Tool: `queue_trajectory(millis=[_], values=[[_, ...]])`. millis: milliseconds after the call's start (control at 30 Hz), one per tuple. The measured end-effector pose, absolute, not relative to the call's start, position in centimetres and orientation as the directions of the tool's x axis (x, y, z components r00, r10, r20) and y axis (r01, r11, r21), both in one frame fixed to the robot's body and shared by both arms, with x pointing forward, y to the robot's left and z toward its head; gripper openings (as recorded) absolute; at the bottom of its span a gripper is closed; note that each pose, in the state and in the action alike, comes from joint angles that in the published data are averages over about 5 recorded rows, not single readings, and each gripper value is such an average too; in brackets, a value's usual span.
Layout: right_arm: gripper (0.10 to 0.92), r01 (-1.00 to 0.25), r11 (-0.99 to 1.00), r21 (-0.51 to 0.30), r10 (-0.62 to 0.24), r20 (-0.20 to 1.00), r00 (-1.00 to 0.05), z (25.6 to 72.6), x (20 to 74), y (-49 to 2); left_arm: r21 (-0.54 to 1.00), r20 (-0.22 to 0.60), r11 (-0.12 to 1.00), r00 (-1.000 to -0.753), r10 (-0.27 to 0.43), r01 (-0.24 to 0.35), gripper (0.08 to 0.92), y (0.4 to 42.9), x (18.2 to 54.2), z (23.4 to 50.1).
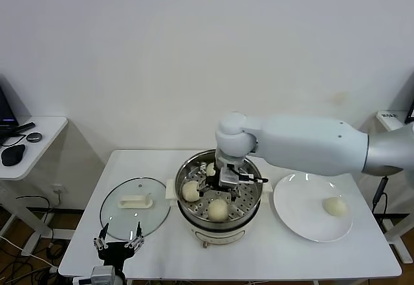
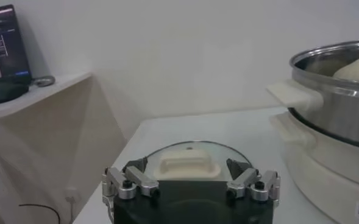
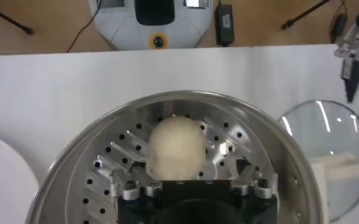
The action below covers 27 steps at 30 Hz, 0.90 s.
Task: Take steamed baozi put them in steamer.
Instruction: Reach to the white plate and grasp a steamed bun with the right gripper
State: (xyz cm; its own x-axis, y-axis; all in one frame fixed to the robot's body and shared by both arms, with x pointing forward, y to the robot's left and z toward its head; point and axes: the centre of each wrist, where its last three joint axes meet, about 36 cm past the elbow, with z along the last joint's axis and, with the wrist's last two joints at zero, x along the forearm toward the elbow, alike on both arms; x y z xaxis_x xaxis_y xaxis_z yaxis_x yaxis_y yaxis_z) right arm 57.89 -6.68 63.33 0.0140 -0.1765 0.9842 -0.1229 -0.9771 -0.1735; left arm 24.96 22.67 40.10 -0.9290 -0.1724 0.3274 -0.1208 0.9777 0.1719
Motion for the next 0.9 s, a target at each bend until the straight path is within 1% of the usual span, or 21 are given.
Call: queue_trajectory(millis=[100, 167, 300, 433, 533, 633, 767, 900], values=[[0.822, -0.185, -0.963, -0.195, -0.198, 0.98, -0.001, 64.9, 58.1, -8.5, 0.175, 0.326, 0.977, -0.93, -0.17, -0.118, 0.823, 22.7, 24.9, 40.2], [0.823, -0.254, -0.943, -0.216, -0.22, 0.975, -0.014, 66.0, 58.3, -10.3, 0.177, 0.323, 0.977, -0.931, -0.169, -0.116, 0.823, 22.7, 24.8, 40.3], [0.823, -0.472, -0.84, -0.269, -0.275, 0.96, -0.057, 68.0, 58.9, -15.3, 0.18, 0.319, 0.978, -0.934, -0.164, -0.11, 0.823, 22.8, 24.9, 40.5], [0.823, -0.691, -0.656, -0.304, -0.299, 0.945, -0.132, 69.0, 59.4, -21.4, 0.18, 0.321, 0.978, -0.934, -0.157, -0.103, 0.823, 23.0, 25.0, 40.5], [0.823, -0.805, -0.503, -0.314, -0.281, 0.941, -0.191, 68.8, 59.5, -26.0, 0.182, 0.328, 0.979, -0.932, -0.152, -0.096, 0.823, 23.0, 24.9, 40.3], [0.823, -0.881, -0.357, -0.311, -0.25, 0.94, -0.231, 67.7, 59.4, -30.5, 0.181, 0.338, 0.979, -0.929, -0.15, -0.092, 0.823, 23.1, 24.8, 40.1], [0.823, -0.94, -0.194, -0.28, -0.205, 0.949, -0.24, 65.2, 59.3, -35.6, 0.173, 0.35, 0.981, -0.925, -0.147, -0.09, 0.823, 23.2, 24.6, 39.9], [0.823, -0.969, -0.063, -0.24, -0.169, 0.959, -0.227, 62.6, 59.4, -39.7, 0.169, 0.365, 0.982, -0.92, -0.144, -0.087, 0.823, 23.3, 24.5, 39.6]])
